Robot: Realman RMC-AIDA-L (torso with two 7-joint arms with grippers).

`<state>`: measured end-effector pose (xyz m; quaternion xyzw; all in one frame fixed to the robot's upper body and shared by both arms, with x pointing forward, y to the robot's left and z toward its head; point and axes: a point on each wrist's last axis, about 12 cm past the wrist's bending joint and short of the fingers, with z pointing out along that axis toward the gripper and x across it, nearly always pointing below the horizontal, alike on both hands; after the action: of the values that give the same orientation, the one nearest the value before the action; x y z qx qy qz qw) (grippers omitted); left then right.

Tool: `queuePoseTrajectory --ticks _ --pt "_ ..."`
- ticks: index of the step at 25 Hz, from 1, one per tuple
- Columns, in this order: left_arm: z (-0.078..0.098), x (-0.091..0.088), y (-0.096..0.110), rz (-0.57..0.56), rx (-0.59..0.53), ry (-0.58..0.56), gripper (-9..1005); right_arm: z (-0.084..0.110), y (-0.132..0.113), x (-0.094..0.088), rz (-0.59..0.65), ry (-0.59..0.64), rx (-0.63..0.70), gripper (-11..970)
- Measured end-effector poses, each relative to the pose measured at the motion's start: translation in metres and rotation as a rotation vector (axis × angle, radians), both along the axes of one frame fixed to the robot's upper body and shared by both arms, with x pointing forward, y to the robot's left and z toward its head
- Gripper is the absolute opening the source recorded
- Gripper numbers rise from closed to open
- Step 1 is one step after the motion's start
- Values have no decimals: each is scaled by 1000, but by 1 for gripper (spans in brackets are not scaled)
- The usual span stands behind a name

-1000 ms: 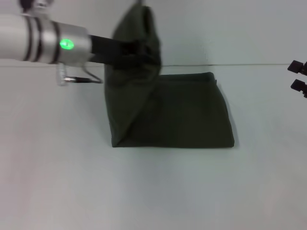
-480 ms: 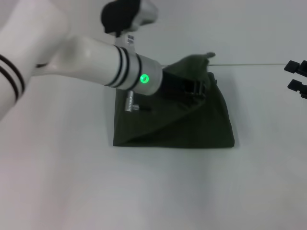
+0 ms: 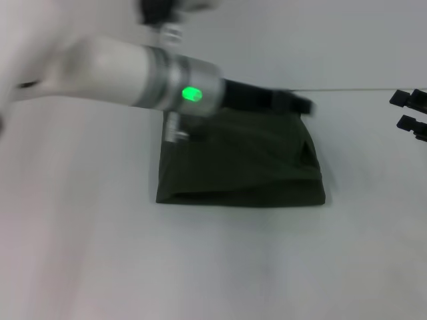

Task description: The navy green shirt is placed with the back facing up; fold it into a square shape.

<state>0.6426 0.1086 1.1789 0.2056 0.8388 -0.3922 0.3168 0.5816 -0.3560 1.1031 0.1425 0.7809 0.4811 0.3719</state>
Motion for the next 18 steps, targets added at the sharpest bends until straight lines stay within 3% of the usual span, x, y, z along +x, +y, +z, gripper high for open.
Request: queuePoseTrajectory --ticks 3,8,13,18 --pt "-5 3 54 151 -125 98 438 3 3 5 39 16 -45 788" --pt "-28 -12 125 252 -264 280 546 14 12 22 142 83 -174 788" --pt "-42 -31 153 300 -328 304 654 31 36 50 249 184 -325 788" --pt "-46 -42 169 323 -335 292 876 49 72 76 309 222 -449 787"
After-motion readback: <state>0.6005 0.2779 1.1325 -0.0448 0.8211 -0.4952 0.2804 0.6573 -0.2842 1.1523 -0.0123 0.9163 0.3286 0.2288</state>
